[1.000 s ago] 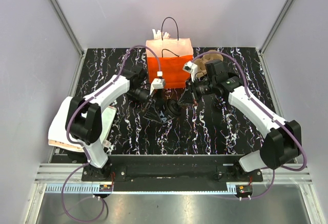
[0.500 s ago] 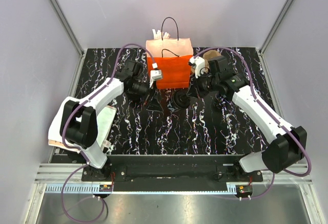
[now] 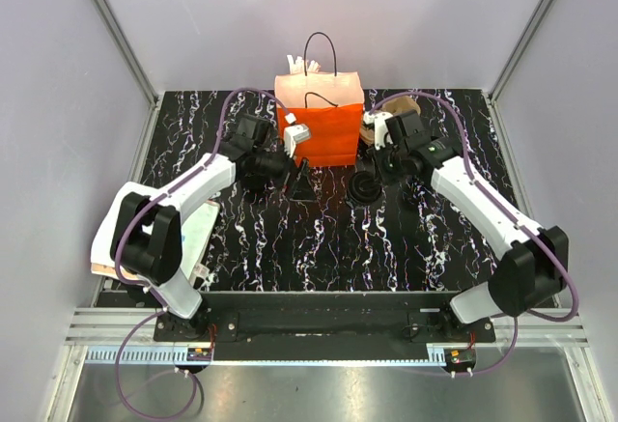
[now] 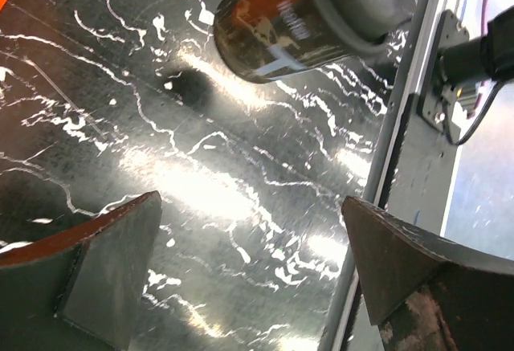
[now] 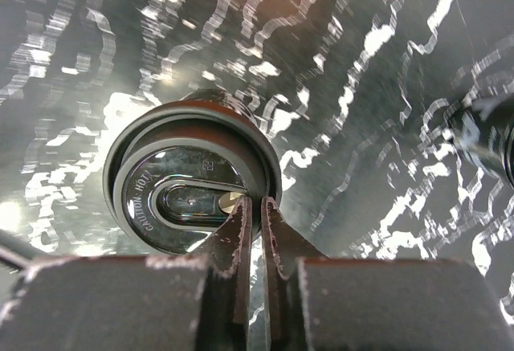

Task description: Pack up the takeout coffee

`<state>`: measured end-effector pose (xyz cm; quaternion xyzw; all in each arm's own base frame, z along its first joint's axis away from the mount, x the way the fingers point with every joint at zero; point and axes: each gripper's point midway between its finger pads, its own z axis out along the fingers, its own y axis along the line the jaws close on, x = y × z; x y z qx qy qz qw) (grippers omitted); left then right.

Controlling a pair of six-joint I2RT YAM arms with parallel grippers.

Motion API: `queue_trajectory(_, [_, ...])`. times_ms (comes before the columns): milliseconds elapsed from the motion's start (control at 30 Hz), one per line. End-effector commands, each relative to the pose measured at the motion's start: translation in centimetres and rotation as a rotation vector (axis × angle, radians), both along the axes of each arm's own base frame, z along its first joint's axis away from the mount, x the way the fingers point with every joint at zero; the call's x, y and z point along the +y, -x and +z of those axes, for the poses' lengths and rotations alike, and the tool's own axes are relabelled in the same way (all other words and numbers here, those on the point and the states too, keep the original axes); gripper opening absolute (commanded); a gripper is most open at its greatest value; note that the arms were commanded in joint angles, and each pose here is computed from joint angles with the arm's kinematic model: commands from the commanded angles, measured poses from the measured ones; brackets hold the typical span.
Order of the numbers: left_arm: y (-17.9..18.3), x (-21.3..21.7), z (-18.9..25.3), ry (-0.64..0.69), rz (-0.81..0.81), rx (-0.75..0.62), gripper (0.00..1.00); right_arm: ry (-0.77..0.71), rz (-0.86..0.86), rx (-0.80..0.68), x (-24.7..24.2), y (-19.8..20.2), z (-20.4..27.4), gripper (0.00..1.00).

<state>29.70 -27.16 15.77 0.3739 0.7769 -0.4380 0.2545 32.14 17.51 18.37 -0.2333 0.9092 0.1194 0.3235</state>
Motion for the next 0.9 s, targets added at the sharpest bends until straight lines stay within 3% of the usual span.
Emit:
queue_trajectory(0, [-1.2, -2.2, 2.4, 0.036, 0.063, -0.046, 0.99, 0.116, -0.09, 0.031, -1.9, -0.5, -1.7, 0.0])
queue_trajectory(333, [-1.4, -7.5, -0.1, -0.001, 0.08, 0.046, 0.99, 0.213, -0.139, 0.067, -3.2, -1.2, -4.1, 0.0])
queue_trajectory(533, [-1.6, -9.1, 0.1, 0.009, 0.089, 0.03, 0.99, 0.265, -0.206, 0.066, -4.5, -2.2, -5.2, 0.0])
queue_trajectory(867, [-2.0, -11.2, 0.1, -0.002, 0.114, 0.04, 0.99, 0.183, -0.279, 0.14, -5.1, -3.3, -6.6, 0.0])
